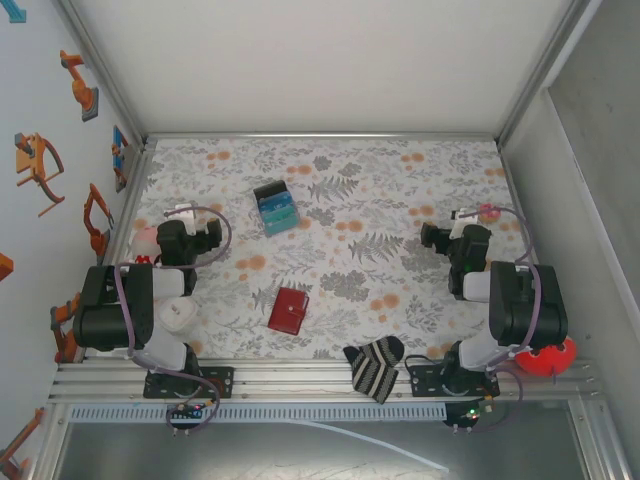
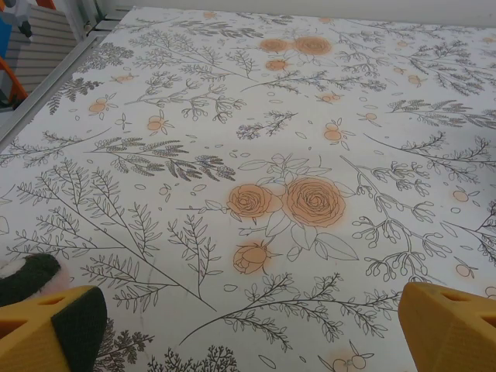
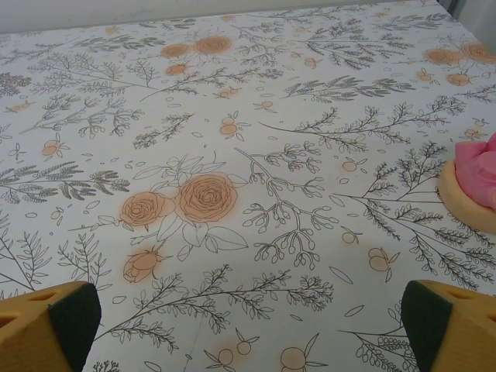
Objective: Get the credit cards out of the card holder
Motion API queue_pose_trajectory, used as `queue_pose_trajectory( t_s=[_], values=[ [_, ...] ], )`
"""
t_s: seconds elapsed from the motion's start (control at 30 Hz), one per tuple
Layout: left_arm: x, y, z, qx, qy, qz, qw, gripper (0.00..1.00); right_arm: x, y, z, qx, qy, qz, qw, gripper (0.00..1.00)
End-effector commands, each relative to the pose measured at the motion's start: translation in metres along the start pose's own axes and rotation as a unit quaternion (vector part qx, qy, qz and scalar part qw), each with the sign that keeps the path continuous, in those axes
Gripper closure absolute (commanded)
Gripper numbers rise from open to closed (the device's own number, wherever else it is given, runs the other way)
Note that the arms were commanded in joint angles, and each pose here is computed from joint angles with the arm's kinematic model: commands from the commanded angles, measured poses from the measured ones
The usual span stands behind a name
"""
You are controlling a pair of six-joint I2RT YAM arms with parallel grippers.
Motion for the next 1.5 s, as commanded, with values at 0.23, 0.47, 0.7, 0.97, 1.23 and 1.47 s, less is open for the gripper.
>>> queue_pose_trajectory(
  t_s=[0.23,0.47,0.7,0.97,1.23,1.47],
  values=[
    [-0.004,0.0,0.0,0.001,0.002,-0.006,1.0,0.03,-0.011,-0.002,0.002,0.0,0.007,-0.016,1.0,0.01],
    [-0.004,0.0,0.0,0.0,0.002,-0.006,1.0,0.03,-0.011,-0.002,0.002,0.0,0.007,-0.016,1.0,0.01],
    [-0.005,0.0,0.0,0.001,0.002,-0.006,1.0,0.03,-0.011,-0.002,0.002,0.0,0.006,-0.017,1.0,0.01],
    [-0.004,0.0,0.0,0.0,0.002,-0.006,1.0,0.03,-0.011,-0.002,0.003,-0.001,0.007,-0.016,1.0,0.01],
    [-0.005,0.0,0.0,0.0,0.002,-0.008,1.0,0.03,-0.013,-0.003,0.002,0.002,0.006,-0.015,1.0,0.02],
    [-0.021,0.011,0.001,0.002,-0.002,-0.01,1.0,0.03,-0.027,0.006,0.003,0.019,-0.001,-0.014,1.0,0.07]
  ],
)
Point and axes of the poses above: each hand's point on the last joint's axis, 136 mm out from that joint toward the fingers, its own y axis back along the fingers, its own z axis along the line the jaws close on, x = y × z, the point moved 9 cm from there along y, back along the fingers, and after that the axes turned 8 degrees about -y, right-handed, at the moved point
